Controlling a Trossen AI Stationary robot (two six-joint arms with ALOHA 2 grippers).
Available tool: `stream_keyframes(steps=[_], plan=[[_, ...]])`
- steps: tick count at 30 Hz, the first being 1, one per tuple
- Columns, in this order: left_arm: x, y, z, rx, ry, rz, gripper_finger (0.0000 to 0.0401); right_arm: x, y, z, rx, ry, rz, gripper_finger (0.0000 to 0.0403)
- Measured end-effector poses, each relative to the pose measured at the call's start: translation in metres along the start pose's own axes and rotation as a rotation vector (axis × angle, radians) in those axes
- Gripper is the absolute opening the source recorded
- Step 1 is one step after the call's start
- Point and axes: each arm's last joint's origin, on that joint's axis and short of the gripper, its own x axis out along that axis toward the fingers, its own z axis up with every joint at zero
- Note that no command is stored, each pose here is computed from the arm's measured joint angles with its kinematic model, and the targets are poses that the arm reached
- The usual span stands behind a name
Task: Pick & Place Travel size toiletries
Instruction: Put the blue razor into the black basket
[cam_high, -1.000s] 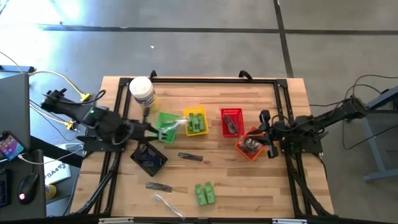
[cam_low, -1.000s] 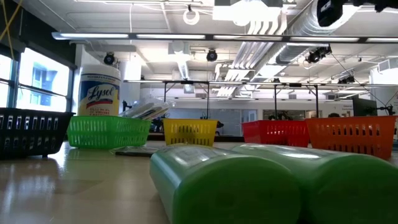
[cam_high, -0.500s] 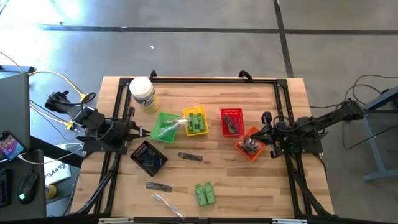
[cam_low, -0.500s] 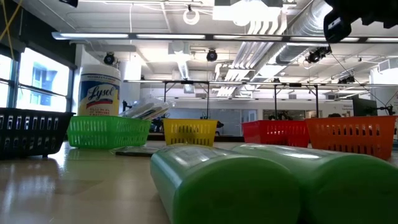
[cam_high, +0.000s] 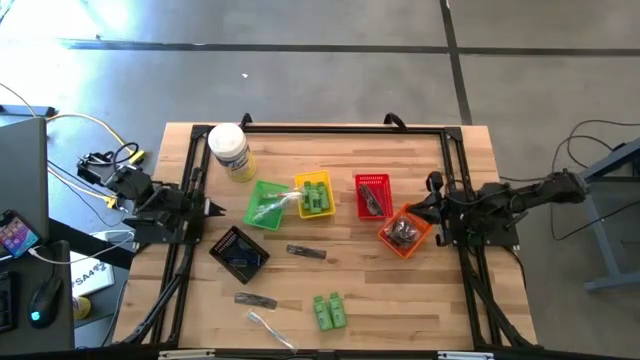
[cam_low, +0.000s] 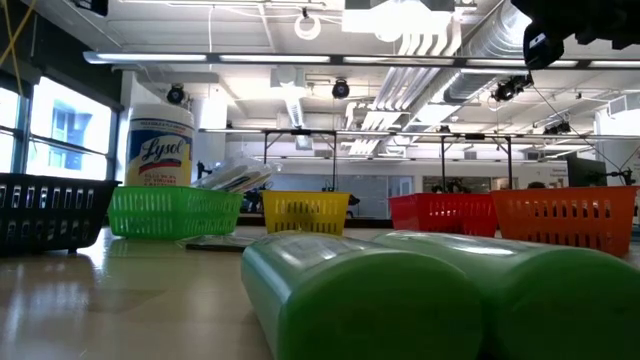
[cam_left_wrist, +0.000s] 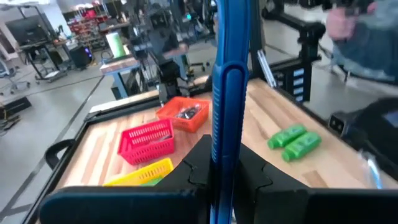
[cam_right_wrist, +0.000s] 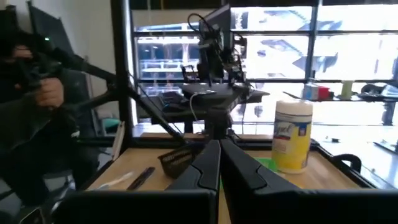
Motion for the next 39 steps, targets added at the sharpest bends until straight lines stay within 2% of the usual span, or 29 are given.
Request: stream_keyframes(steps=[4,9,16,23,29,39], plan=[[0.003,-0.002,-0.004,0.018,0.023,-0.007,0.0021,-0.009,-0.006,-0.001,0.000,0.018,0.034,0.0003],[0.002,-0.002,-0.004,0.001,0.018,-0.027,0.0021,-0.019,-0.010,-0.004,0.070,0.013,0.064,0.0003],[0.004,-0.003,-0.006,-0.028,0.046,-0.031,0.0021,-0.019,-0.011,-0.033,0.112,0.016,0.031,0.0003],[0.006,-0.005,-0.010,-0.013,0.106,-0.053,0.0021,-0.018,-0.011,-0.047,0.112,0.008,0.035,0.0003],[0.023,-0.012,-0.014,0.013,0.226,-0.073,0.0021,-0.018,-0.011,-0.054,0.128,0.042,0.042,0.0003],[0.067,-0.027,-0.008,0.136,0.637,-0.109,0.0024,-0.018,-0.011,-0.054,0.129,0.043,0.046,0.0003]])
